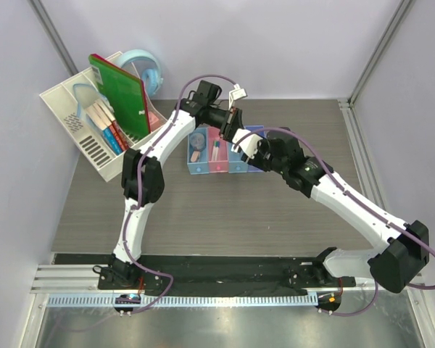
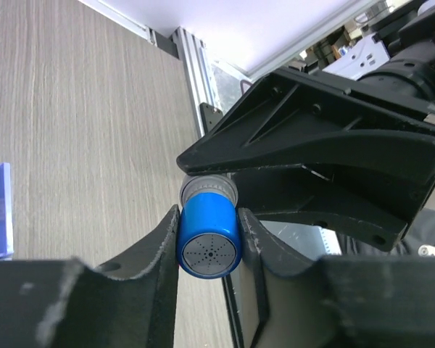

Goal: Sort the stationery into containers
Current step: Place the stationery in the storage box.

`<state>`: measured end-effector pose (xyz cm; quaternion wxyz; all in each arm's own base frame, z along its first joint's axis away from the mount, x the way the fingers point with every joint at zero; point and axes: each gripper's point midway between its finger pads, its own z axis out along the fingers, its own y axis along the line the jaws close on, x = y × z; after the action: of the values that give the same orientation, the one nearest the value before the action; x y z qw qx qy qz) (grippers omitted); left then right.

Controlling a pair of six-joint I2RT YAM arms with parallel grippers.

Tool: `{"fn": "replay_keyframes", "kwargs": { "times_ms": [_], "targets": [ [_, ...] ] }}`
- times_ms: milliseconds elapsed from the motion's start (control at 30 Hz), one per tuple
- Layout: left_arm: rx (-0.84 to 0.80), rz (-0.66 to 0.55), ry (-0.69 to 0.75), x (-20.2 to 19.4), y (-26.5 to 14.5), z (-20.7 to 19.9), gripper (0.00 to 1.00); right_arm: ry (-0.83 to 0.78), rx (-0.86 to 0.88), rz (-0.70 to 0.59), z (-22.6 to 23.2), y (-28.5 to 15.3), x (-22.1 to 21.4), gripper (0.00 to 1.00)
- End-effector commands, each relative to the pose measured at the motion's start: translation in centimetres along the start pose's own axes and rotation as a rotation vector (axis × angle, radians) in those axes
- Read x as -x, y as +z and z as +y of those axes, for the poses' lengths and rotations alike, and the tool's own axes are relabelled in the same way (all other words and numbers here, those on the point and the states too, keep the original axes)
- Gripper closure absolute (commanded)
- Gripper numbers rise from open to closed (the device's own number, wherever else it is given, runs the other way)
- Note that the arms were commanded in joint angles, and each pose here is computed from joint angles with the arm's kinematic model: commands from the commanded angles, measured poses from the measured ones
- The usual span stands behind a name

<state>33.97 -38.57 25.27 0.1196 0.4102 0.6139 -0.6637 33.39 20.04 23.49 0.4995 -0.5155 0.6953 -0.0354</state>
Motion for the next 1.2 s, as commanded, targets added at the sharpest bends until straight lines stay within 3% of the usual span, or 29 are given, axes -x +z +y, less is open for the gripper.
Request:
{"fn": "replay_keyframes", "kwargs": {
  "times_ms": [0, 33, 67, 100, 167, 300, 467, 567, 633, 667, 867, 1000, 1167],
  "targets": [
    [-0.045, -0.006, 0.039, 0.8, -0.2, -1.8, 0.80, 0.020, -0.075, -0.068, -2.2, -0.4, 2.6, 0.64],
    [-0.047, -0.005, 0.038, 0.7, -0.2, -1.8, 0.93, 0.020, -0.083, -0.067, -2.3, -0.5, 2.7, 0.63],
    [-0.045, -0.005, 0.036, 0.6, -0.2, -1.7, 1.00, 0.019, -0.085, -0.068, -2.4, -0.5, 2.7, 0.60],
    [-0.042, -0.006, 0.041, 0.6, -0.2, -1.8, 1.00, 0.018, -0.090, -0.067, -2.5, -0.5, 2.7, 0.46],
    [-0.029, -0.008, 0.040, 0.5, -0.3, -1.5, 1.00, 0.021, -0.106, -0.062, -2.8, -0.6, 2.6, 0.29],
    [0.010, -0.017, 0.035, 0.2, -0.8, -0.5, 1.00, 0.040, -0.135, -0.076, -3.2, -1.4, 2.8, 0.01],
    [0.126, -0.044, 0.027, 0.6, -2.3, 1.9, 1.00, 0.076, -0.168, -0.102, -4.0, -2.9, 2.9, 0.00],
    [0.285, -0.056, 0.049, 0.8, -3.7, 4.8, 1.00, 0.095, -0.181, -0.116, -4.4, -3.6, 2.8, 0.00],
    [0.433, -0.026, 0.054, 0.5, -4.8, 7.1, 1.00, 0.109, -0.209, -0.111, -5.1, -4.1, 2.2, 0.00],
    [0.472, -0.008, 0.100, 0.8, -5.2, 7.5, 1.00, 0.118, -0.242, -0.103, -5.8, -4.3, 2.0, 0.00],
    [0.711, 0.102, 0.061, -1.7, -7.5, 12.6, 1.00, 0.167, -0.353, 0.004, -8.0, -3.6, -2.2, 0.00],
    [0.818, 0.174, 0.110, -2.6, -8.0, 14.1, 1.00, 0.170, -0.360, 0.066, -7.7, -2.6, -4.3, 0.00],
    [0.833, 0.229, 0.129, -4.3, -6.9, 14.4, 1.00, 0.185, -0.372, 0.085, -7.7, -2.4, -5.7, 0.00]
  ]
}}
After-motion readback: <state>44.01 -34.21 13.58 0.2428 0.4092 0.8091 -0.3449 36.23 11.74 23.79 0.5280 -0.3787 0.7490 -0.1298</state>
